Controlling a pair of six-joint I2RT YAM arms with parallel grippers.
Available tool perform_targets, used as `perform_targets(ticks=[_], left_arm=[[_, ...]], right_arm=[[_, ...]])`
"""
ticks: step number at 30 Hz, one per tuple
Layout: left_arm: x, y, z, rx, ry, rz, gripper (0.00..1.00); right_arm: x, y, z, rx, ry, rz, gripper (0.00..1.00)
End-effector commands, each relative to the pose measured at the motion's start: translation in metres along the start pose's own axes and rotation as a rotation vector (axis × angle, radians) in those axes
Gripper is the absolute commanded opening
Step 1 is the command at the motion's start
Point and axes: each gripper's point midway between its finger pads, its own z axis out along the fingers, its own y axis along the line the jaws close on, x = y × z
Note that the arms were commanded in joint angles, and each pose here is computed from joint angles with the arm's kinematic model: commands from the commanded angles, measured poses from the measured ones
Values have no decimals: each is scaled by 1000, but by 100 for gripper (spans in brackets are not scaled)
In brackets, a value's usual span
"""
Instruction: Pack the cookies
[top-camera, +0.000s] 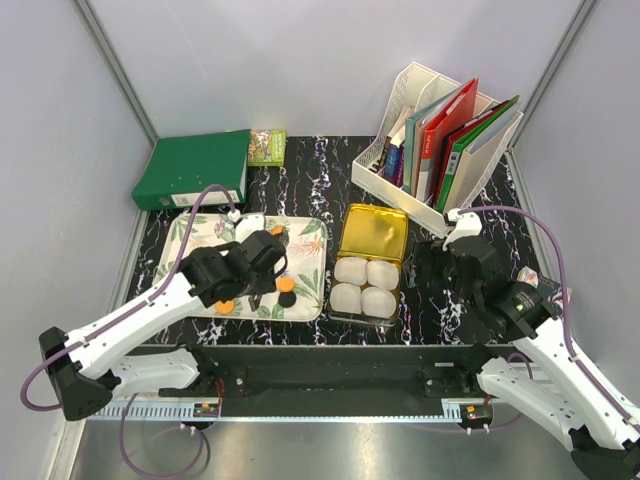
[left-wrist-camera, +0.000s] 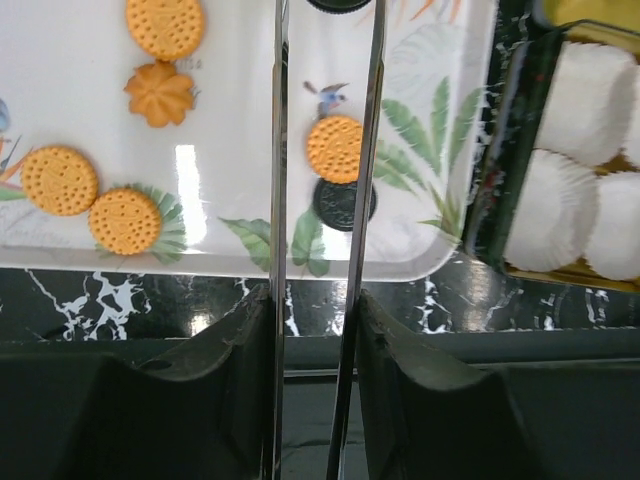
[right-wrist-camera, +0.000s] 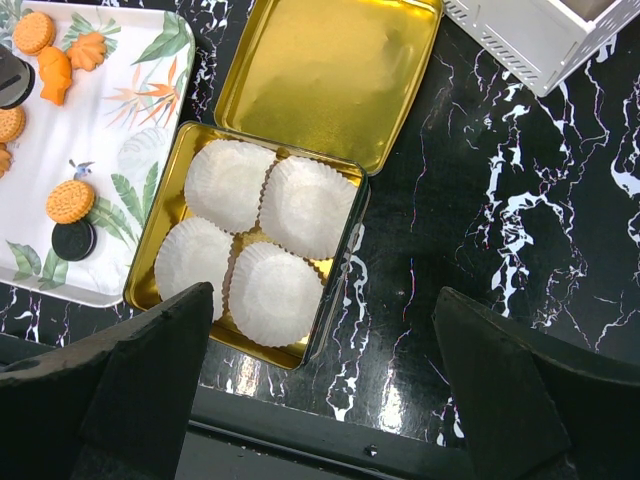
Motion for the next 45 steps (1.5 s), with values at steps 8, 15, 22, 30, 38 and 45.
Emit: perform_targets(ticks=[8, 15, 22, 30, 38, 45], left_arm=[[-15, -91, -35, 246, -41, 150, 0], [-4, -122, -29, 280, -19, 219, 0], [7, -139, -19, 304, 5, 245, 0], [18, -149, -7, 314, 32, 263, 0], [30, -140, 6, 270, 53, 273, 0], [38, -135, 8, 271, 76, 266, 0]], right_arm=[[-17, -3, -3, 20, -81, 23, 100], [-18, -2, -4, 16, -77, 31, 100], [-19, 1, -5, 9, -66, 36, 100], [-20, 4, -5, -1, -55, 41, 100], [-23, 5, -7, -2, -58, 41, 100], [-20, 4, -7, -1, -48, 35, 100]])
